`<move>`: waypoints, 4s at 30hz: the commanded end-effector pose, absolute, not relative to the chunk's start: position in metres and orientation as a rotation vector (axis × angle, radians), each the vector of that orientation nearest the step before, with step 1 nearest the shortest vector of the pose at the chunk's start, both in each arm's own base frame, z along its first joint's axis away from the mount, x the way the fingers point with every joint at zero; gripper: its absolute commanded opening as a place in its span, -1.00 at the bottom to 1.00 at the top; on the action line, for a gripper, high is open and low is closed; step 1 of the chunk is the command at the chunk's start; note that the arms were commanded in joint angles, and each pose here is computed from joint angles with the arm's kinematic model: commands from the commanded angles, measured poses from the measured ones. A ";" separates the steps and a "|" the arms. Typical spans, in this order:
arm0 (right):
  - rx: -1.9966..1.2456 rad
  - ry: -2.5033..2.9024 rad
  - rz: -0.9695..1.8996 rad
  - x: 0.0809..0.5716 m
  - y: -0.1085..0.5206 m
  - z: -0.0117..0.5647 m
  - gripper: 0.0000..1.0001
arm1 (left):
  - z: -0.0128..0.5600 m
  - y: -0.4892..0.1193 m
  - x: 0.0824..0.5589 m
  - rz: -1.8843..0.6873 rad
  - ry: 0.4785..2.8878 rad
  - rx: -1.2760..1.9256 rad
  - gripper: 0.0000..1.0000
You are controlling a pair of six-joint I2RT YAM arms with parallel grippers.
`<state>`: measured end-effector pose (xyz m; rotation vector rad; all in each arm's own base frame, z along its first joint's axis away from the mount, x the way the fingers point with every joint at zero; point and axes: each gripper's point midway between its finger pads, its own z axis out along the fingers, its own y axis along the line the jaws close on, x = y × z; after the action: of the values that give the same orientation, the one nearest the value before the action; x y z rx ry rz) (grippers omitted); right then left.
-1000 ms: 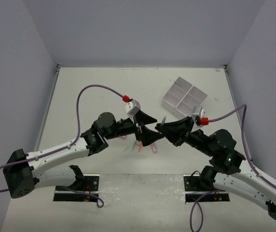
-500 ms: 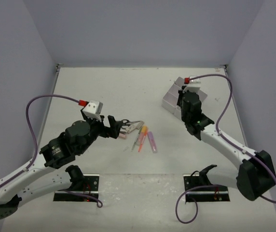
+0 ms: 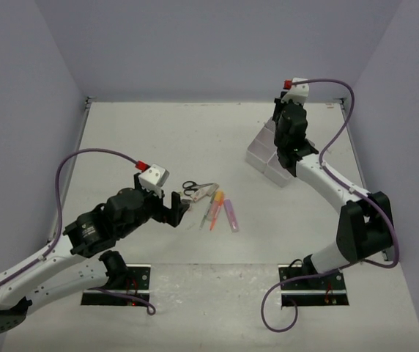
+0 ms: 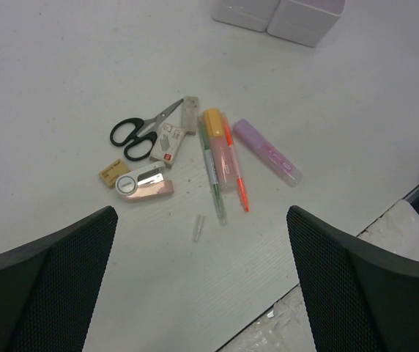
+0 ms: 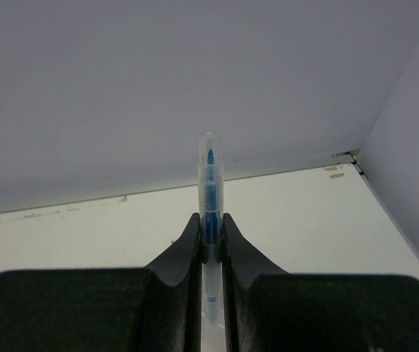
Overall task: Sort the stationery into containers
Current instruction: Place the pen in the storage box, then pick up the pen from the center of the board.
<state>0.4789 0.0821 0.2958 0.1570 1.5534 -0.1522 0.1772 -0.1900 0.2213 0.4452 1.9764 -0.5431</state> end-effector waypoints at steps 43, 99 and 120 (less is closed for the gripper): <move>0.062 1.560 -0.082 0.509 0.076 0.256 0.56 | 0.220 -0.194 0.174 -0.568 1.926 0.507 1.00; 0.422 2.495 0.078 0.234 0.289 0.072 -0.07 | 0.217 -0.148 0.204 -0.410 1.929 0.274 1.00; 0.422 2.527 0.034 0.237 0.285 0.040 -0.24 | 0.211 -0.156 0.200 -0.414 1.945 0.309 1.00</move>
<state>0.2273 0.2870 0.0425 0.3612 2.5698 0.0350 0.1967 -0.1538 0.2089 0.2994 1.9668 -0.4257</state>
